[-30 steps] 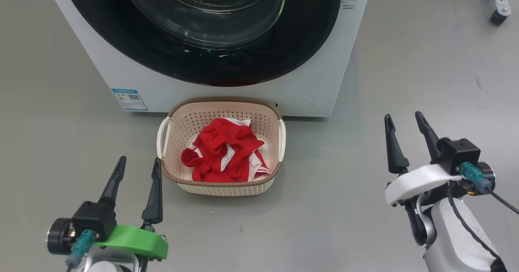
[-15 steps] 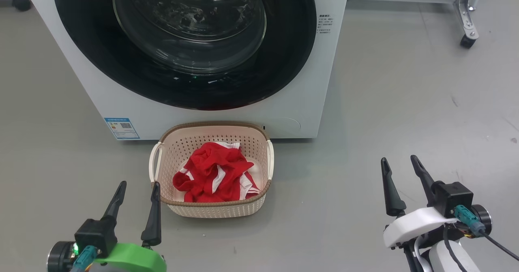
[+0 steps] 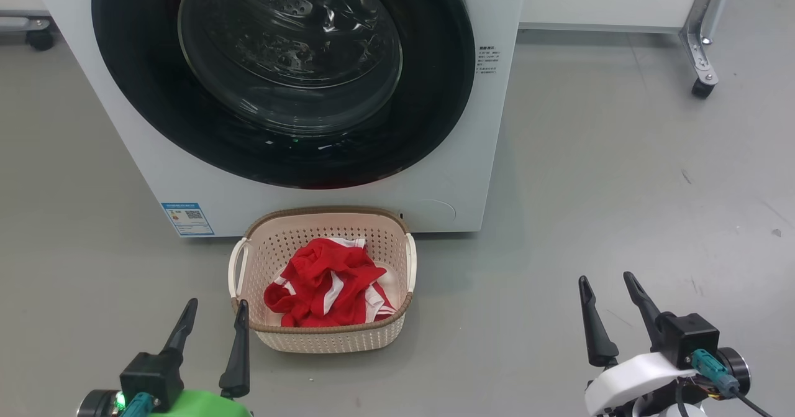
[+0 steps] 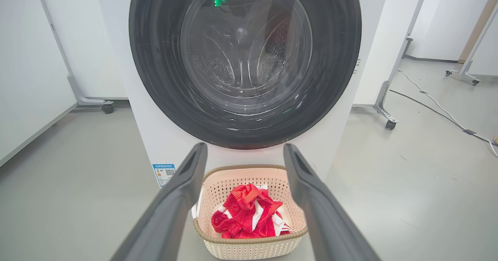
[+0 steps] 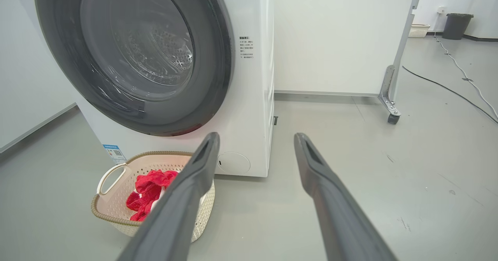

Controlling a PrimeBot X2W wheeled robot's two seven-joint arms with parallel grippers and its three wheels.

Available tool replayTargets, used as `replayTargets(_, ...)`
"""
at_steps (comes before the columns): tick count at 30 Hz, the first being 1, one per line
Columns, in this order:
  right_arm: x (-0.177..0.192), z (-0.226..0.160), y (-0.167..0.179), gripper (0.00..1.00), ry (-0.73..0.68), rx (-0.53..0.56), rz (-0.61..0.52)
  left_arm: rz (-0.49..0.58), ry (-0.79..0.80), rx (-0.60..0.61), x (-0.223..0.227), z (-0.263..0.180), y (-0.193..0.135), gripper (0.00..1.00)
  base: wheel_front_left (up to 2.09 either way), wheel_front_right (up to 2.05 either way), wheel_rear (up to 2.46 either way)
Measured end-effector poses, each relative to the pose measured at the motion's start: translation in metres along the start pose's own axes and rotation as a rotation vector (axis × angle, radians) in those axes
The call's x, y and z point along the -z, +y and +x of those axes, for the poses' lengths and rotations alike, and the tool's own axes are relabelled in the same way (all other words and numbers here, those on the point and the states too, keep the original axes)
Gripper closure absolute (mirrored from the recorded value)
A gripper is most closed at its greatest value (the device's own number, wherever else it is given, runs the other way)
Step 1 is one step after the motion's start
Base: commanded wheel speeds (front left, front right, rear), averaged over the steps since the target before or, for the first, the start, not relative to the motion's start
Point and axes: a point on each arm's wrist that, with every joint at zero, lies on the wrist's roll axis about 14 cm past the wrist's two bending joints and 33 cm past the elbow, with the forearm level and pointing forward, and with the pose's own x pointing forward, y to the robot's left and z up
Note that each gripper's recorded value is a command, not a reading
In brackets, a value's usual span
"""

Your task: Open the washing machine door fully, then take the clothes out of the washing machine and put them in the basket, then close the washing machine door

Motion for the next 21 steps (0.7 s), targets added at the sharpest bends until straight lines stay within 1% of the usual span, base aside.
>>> replayTargets(21,-0.0033,-0.0099,0.001,0.0,-0.014,0.005,0.004,-0.005,0.001,-0.002,-0.0034,-0.0071,-0.0019,0.0,0.0,0.0,0.0)
